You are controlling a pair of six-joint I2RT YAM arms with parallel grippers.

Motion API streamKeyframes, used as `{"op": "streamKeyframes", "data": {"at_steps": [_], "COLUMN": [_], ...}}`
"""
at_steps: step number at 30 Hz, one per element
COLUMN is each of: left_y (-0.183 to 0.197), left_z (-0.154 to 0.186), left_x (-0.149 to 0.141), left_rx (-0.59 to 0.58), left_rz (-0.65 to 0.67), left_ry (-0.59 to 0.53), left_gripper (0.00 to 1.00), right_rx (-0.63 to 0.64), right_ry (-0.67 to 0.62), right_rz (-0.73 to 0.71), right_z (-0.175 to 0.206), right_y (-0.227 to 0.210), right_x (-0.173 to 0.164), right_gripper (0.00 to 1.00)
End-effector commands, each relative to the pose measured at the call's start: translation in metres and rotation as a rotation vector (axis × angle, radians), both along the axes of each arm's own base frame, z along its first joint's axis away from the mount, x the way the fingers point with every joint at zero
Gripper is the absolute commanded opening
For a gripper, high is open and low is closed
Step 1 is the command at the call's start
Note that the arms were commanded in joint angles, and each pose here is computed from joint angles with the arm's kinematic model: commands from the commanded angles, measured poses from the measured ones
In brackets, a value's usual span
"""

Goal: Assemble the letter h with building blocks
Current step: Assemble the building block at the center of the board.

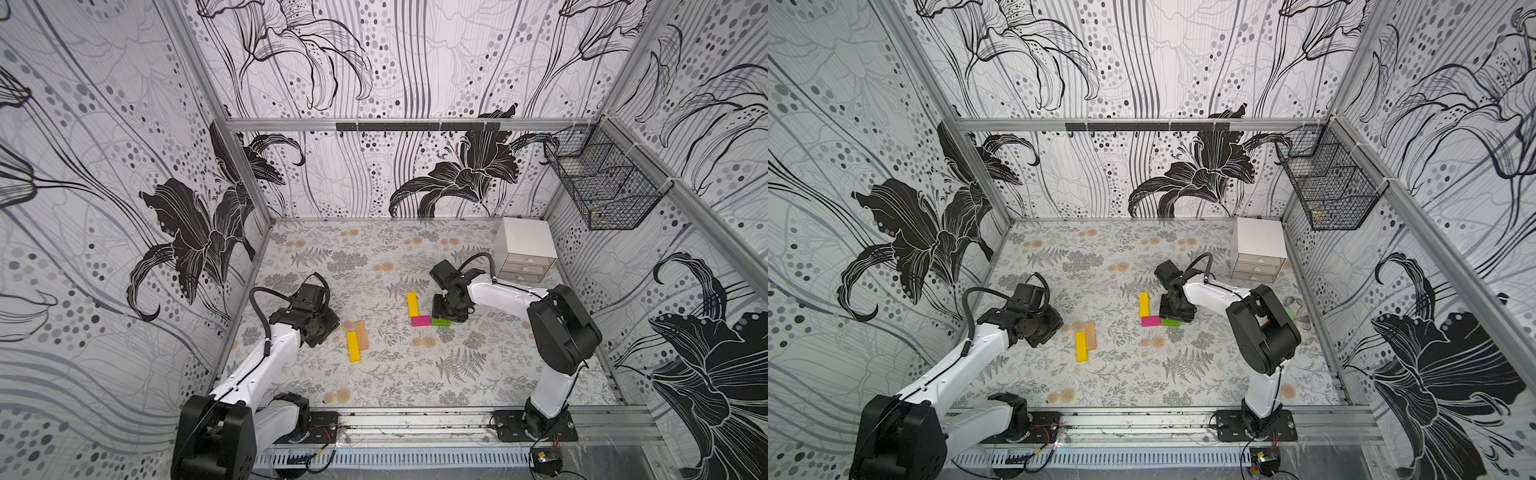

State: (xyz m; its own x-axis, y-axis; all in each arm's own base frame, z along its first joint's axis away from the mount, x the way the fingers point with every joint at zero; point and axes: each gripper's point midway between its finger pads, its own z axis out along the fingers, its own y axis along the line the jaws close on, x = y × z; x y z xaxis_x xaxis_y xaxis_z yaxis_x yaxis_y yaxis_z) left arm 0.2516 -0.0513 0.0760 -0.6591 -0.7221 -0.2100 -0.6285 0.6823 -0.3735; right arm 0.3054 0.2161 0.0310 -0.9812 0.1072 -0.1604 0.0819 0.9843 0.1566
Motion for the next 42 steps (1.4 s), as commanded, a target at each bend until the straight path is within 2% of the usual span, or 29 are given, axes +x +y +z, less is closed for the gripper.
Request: {"op": "streamKeyframes", "data": {"at_steps": [1, 28, 37, 42], "left_y": [0.002, 0.002, 0.001, 0.001], "left_z": [0.006, 0.006, 0.011, 0.013], "left_x": [0.002, 0.003, 0.006, 0.008], "left_rx": [0.021, 0.023, 0.021, 0.018], "left_rz": [-0.012, -0.011, -0.013, -0.013], "left_ry": [-0.022, -0.019, -0.028, -0.032], "left_gripper": [0.36, 0.36, 0.36, 0.36], "right_rx": [-0.025, -0.044, -0.056, -0.055], "right_ry": [0.021, 0.018, -0.004, -0.042], "right_rz": [0.019, 0.041, 0.052, 0.059], "right_z": [-0.004, -0.001, 0.011, 0.030], "right_y": [0.000, 0.003, 0.002, 0.001], "right_x": [-0.003, -0.002, 0.002, 0.006], "right_gripper": [0.55, 0.56, 0.57, 0.60]}}
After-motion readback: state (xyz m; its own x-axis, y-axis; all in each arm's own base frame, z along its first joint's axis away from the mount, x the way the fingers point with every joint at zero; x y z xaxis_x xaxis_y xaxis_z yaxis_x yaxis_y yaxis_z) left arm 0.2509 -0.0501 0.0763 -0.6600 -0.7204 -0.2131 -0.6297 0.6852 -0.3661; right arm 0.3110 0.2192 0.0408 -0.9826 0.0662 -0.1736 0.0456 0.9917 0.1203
